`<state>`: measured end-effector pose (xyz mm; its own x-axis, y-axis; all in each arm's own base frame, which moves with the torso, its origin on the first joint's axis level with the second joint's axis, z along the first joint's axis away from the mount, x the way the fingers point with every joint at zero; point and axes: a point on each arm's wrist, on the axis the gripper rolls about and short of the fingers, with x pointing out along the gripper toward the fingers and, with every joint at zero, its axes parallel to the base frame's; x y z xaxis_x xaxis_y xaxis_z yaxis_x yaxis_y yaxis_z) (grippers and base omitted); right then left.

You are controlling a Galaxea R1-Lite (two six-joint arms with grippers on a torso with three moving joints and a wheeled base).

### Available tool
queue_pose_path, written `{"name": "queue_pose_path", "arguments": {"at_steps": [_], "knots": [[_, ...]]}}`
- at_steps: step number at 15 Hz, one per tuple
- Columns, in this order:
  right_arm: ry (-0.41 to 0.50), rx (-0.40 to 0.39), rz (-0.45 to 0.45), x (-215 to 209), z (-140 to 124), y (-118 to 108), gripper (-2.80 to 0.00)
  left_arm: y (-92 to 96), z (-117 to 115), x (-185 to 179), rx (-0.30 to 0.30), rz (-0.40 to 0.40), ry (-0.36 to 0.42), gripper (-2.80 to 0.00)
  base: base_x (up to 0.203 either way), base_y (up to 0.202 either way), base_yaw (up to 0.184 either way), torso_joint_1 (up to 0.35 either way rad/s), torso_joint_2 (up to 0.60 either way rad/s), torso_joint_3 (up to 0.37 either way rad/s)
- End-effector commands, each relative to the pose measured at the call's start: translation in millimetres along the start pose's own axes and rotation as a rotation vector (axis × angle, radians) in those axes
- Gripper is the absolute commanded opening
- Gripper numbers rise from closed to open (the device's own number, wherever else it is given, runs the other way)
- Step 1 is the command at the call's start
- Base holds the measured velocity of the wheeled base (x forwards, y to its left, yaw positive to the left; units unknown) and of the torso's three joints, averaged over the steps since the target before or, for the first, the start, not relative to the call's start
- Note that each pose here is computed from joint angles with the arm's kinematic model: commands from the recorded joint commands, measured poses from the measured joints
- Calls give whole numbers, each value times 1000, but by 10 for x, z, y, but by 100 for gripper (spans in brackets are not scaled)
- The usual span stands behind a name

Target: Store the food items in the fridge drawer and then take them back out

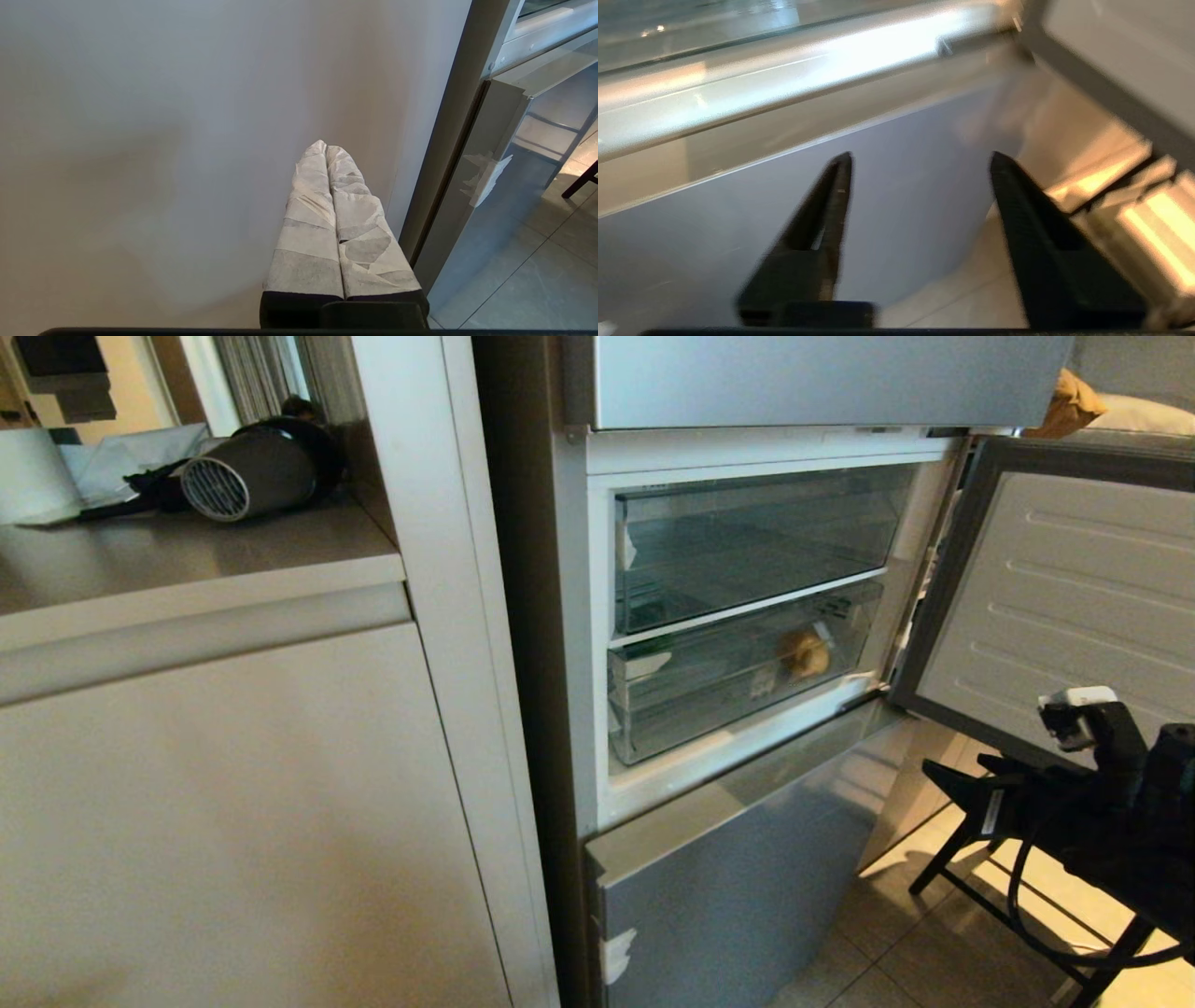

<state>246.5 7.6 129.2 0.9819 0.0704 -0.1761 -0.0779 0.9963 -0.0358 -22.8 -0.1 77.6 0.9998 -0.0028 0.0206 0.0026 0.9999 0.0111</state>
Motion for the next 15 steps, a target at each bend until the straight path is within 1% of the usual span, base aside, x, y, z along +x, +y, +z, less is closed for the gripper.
{"name": "queue_pose_path", "arguments": {"at_steps": [1, 2, 3, 4, 6, 8, 10, 12, 14, 15], "knots": [[21, -95, 21, 170, -124, 42, 0, 0, -29, 9, 0, 0, 11, -280, 0, 0, 0, 0, 0, 0], [-7, -156, 54, 233, -125, 126, 0, 0, -29, 9, 0, 0, 11, -280, 0, 0, 0, 0, 0, 0], [-44, -178, 95, 275, -116, 226, 0, 0, -29, 9, 1, 0, 11, -280, 0, 0, 0, 0, 0, 0], [-84, -191, 148, 331, -113, 342, 0, 0, -29, 9, 0, 0, 11, -280, 0, 0, 0, 0, 0, 0], [-143, -200, 217, 479, -158, 531, 0, 0, -29, 9, 0, 0, 11, -280, 0, 0, 0, 0, 0, 0], [-155, -207, 260, 651, -271, 683, 0, 0, -29, 9, 1, 0, 11, -280, 0, 0, 0, 0, 0, 0], [-167, -209, 272, 766, -304, 746, 0, 0, -29, 9, 0, 0, 11, -280, 0, 0, 0, 0, 0, 0], [-202, -205, 269, 864, -250, 765, 0, 0, -29, 9, 0, 0, 11, -280, 0, 0, 0, 0, 0, 0], [-259, -198, 258, 989, -143, 787, 0, 0, -29, 9, 0, 0, 11, -280, 0, 0, 0, 0, 0, 0], [-269, -201, 257, 1030, -132, 798, 0, 0, -29, 9, 0, 0, 11, -280, 0, 0, 0, 0, 0, 0]]}}
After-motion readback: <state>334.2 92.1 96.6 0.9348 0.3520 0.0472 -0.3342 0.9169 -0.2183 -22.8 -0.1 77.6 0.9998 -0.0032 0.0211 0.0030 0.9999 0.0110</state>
